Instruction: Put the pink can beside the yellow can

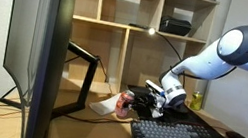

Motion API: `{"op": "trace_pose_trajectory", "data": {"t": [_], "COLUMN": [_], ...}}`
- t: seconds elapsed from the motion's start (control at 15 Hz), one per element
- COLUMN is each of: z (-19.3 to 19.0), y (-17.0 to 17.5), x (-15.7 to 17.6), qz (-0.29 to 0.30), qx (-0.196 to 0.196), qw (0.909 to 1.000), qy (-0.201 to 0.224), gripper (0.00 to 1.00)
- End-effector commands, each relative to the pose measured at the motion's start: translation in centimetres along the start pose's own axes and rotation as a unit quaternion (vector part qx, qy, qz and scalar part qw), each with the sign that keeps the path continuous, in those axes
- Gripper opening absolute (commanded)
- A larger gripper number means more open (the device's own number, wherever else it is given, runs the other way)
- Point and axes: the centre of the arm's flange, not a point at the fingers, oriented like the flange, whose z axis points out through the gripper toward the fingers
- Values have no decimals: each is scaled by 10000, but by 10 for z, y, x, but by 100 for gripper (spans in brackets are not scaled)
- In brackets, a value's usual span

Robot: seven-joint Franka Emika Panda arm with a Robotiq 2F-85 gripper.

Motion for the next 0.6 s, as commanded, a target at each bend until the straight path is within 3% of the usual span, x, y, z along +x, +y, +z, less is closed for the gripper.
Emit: {"op": "trace_pose_trajectory", "data": {"t": [0.0,0.2,0.27,0.53], "z": [-4,-14,-32,-69], "y": [53,52,78,81], "x": [11,-9,-49,-97], "qz": [-183,-490,-480,-290], "qx": [-54,246,341,744], "qw": [9998,9979,9974,9962], "qy": [48,344,421,360], "gripper": [18,18,18,18]}}
